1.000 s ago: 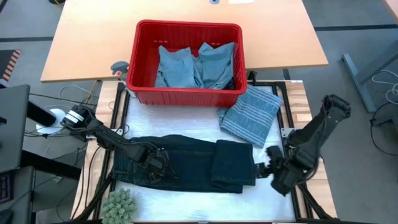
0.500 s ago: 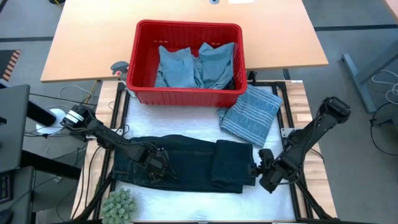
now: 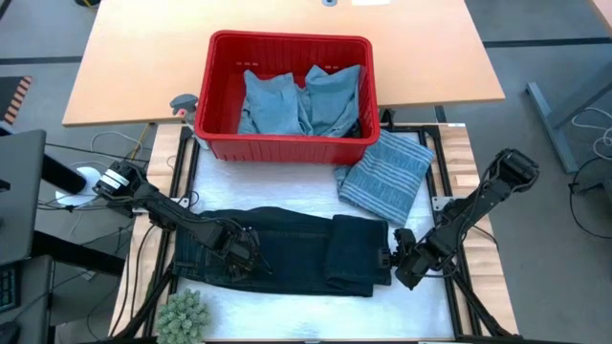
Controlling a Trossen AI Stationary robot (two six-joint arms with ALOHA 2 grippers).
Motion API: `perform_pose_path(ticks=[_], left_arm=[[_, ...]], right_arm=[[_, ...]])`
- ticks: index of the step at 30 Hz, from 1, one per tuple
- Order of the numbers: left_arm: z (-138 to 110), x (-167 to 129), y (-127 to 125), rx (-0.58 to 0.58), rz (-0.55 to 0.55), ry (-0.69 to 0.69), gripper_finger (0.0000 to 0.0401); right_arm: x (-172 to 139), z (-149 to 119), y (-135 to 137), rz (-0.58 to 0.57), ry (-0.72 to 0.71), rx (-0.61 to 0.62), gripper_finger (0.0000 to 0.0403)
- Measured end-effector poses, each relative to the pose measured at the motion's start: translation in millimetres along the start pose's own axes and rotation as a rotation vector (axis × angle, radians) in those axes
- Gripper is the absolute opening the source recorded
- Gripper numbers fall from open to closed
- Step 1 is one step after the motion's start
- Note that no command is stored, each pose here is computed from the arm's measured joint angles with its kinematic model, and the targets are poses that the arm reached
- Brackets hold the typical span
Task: Fold Laundry from Bin
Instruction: Fold the black pants
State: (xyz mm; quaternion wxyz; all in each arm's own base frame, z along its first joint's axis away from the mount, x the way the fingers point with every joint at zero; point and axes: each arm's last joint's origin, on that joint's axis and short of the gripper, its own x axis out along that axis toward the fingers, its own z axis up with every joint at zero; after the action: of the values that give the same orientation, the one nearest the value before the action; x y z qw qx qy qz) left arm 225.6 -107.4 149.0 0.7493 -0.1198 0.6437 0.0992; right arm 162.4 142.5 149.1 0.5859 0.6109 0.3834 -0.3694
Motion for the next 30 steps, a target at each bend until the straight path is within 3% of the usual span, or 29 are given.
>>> perform_pose_path(ticks=[6, 11, 14, 20, 26, 30], left_arm=[[2, 0, 0, -0.009, 0.002, -0.021, 0.0274], [4, 0, -1, -0.014, -0.003, -0.046, 0.0274], [4, 0, -2, -0.015, -0.010, -0.055, 0.0274], [5, 0, -2, -0.013, -0.010, -0.057, 0.0274], [5, 0, -2, -0.014, -0.007, -0.070, 0.0274], [6, 0, -2, -0.015, -0.007, -0.083, 0.0274]], right_arm=[[3, 1, 1, 0.003, -0.012, 0.004, 0.0245], [22, -4, 5, -0.001, -0.011, 0.012, 0.0209], [31, -6, 8, -0.004, 0.007, 0.028, 0.0164], [25, -5, 8, -0.004, 0.023, 0.004, 0.0025], [-7, -1, 15, 0.030, -0.007, -0.033, 0.0023], [-31, 1, 34, 0.155, -0.036, -0.064, 0.0023]])
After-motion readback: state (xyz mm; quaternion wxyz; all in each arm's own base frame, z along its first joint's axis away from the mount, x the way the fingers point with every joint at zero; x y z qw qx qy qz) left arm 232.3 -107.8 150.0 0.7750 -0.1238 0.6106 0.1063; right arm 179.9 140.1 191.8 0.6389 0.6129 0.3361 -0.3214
